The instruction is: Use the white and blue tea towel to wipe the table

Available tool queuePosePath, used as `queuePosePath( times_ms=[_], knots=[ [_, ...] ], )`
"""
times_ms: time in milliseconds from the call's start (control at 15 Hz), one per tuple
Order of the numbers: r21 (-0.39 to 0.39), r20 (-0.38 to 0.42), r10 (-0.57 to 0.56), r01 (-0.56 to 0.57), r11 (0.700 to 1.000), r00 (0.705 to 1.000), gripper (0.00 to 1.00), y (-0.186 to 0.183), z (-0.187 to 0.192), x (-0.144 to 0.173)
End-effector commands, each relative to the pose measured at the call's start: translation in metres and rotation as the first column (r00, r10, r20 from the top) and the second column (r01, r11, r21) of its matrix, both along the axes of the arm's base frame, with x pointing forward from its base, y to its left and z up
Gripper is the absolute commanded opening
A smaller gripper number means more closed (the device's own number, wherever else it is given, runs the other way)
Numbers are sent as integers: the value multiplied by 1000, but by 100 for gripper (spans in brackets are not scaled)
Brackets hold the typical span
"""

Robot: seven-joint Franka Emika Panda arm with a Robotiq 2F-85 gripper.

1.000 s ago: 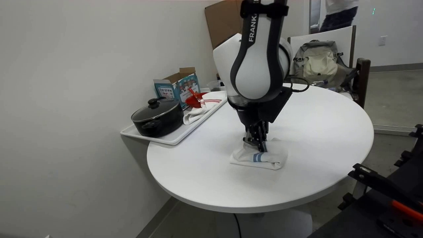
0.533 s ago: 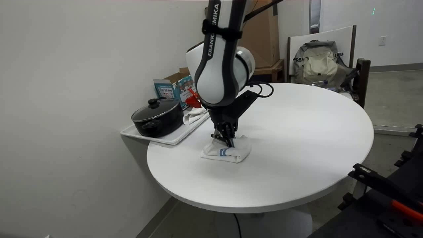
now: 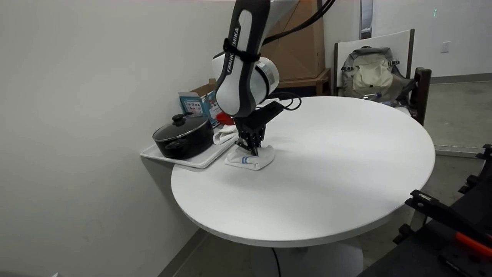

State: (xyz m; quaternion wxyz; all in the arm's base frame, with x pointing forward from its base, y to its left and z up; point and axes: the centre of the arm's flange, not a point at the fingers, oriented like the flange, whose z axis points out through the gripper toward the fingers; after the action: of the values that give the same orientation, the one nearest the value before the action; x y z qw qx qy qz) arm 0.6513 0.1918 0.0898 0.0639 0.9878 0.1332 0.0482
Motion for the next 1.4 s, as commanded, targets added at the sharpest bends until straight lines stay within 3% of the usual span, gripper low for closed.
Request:
queuePosePath(
  times_ms=[0, 400, 533, 733, 867, 1000, 1333],
  knots=[
    [-27, -5, -158, 158, 987, 987, 4, -82, -13, 45],
    [-123, 35, -389, 390, 913, 921, 4, -280, 5, 51],
    [-144, 41, -457, 458, 877, 889, 4, -344, 10, 39],
    [-181, 11, -518, 511, 840, 855, 4, -401, 13, 1],
    [-191, -52, -520, 502, 843, 853, 4, -409, 9, -30],
    [-177, -127, -481, 457, 872, 868, 4, -392, 6, -58],
    [-89, -285, -304, 290, 953, 909, 4, -305, 6, -113]
  ],
)
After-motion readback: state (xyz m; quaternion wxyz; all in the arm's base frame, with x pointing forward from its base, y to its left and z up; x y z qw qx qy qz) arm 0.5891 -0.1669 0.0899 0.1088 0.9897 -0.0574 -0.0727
